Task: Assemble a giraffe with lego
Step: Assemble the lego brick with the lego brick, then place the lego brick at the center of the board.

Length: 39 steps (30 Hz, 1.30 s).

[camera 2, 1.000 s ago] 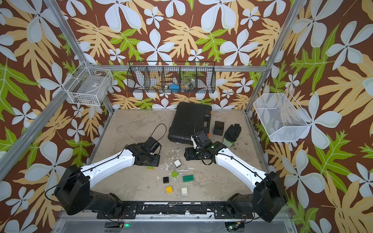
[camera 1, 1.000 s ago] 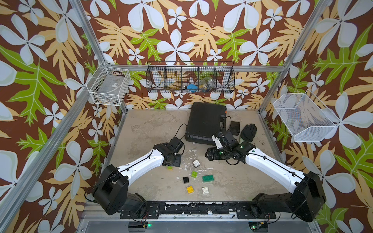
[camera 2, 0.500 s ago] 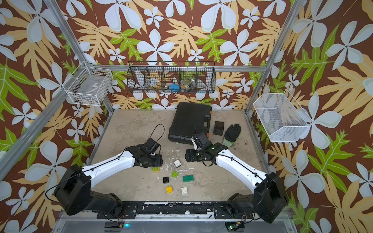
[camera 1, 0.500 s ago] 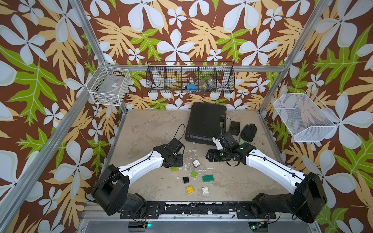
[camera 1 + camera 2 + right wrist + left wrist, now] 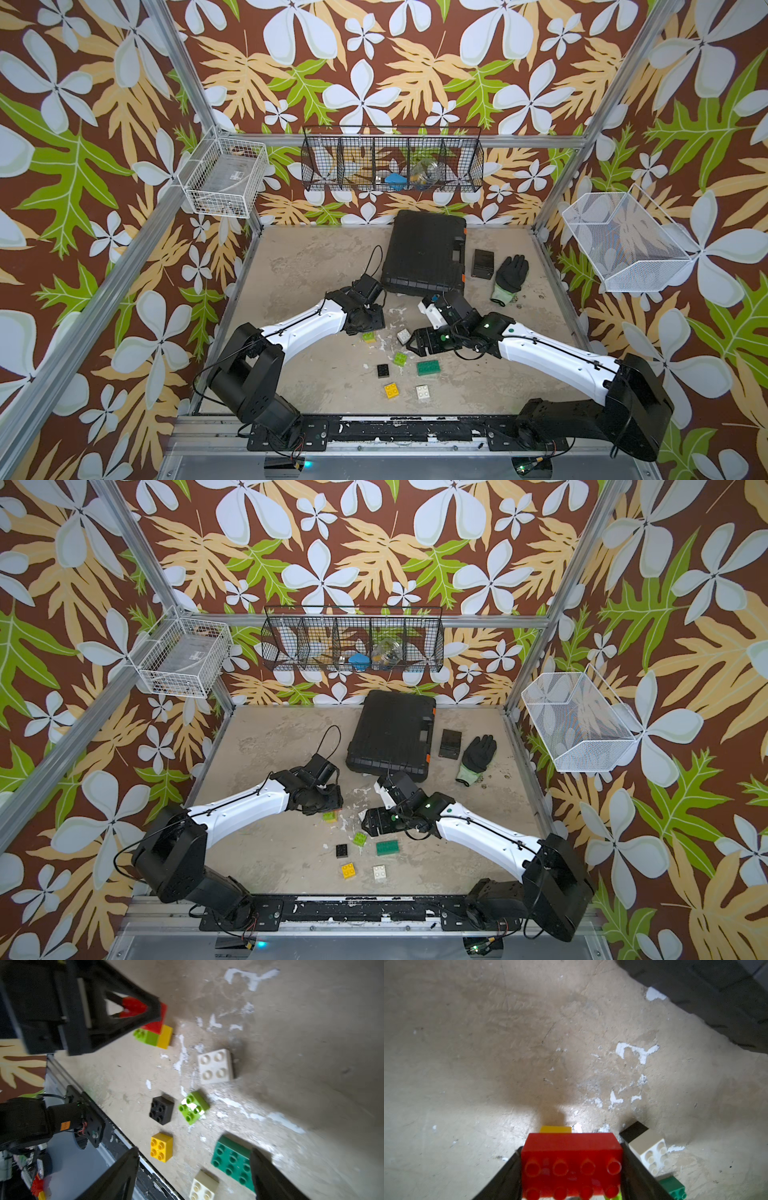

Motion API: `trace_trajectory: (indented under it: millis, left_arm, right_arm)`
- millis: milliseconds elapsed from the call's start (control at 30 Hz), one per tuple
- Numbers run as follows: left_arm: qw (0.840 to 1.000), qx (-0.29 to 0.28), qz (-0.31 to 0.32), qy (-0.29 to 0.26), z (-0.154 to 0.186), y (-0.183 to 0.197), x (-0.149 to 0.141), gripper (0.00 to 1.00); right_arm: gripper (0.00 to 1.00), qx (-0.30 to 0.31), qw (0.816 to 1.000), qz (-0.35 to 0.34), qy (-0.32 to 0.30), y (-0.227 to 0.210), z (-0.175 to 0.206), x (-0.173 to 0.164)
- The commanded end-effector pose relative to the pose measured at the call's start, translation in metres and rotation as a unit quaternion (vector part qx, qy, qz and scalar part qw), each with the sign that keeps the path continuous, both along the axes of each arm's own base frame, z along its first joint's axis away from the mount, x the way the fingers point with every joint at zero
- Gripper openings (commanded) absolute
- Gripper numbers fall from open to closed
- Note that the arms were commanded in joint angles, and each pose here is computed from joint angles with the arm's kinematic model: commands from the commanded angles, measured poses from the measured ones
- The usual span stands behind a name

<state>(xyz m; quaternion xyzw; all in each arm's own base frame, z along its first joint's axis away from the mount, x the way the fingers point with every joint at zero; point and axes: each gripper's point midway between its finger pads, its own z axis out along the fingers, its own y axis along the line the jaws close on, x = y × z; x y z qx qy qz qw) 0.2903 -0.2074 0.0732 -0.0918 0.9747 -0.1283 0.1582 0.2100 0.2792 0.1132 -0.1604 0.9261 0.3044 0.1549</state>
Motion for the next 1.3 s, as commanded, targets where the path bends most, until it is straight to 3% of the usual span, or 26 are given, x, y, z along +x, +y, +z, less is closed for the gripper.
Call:
trace_trajectory:
  millis: [0, 467, 633, 733, 867, 967, 1267]
  left_arm:
    - [0.999, -0.029, 0.02, 0.008, 0.002, -0.01, 0.005, 0.43]
    - [0.998, -0.037, 0.049, 0.006, 0.017, -0.012, 0.012, 0.43]
    - [0.994, -0.087, 0.057, 0.02, 0.022, -0.021, 0.008, 0.43]
    - [0.99, -0.128, 0.059, 0.026, 0.03, -0.023, 0.006, 0.4]
    - [0.991, -0.13, 0.011, 0.03, 0.037, -0.03, 0.006, 0.39]
    - [0.992, -0.118, -0.017, 0.031, 0.04, -0.029, 0.004, 0.39]
    - [0.984, -0.159, -0.074, 0.037, 0.067, -0.042, -0.007, 0.39]
  right_arm:
    - [0.86, 0.058, 0.998, 0.011, -0.023, 0.023, 0.014, 0.009]
    - [0.85, 0.048, 0.997, 0.013, -0.062, 0.018, -0.004, 0.016]
    - [0.85, 0.071, 0.993, 0.02, -0.092, 0.018, 0.011, 0.015]
    - [0.87, 0.068, 0.986, 0.035, -0.146, 0.007, 0.029, 0.012]
    - [0.88, 0.05, 0.976, 0.059, -0.204, -0.009, 0.034, 0.006]
    - [0.88, 0.044, 0.972, 0.079, -0.217, -0.003, 0.037, 0.006]
    - [0.87, 0.004, 0.961, 0.115, -0.251, 0.021, 0.038, 0.031]
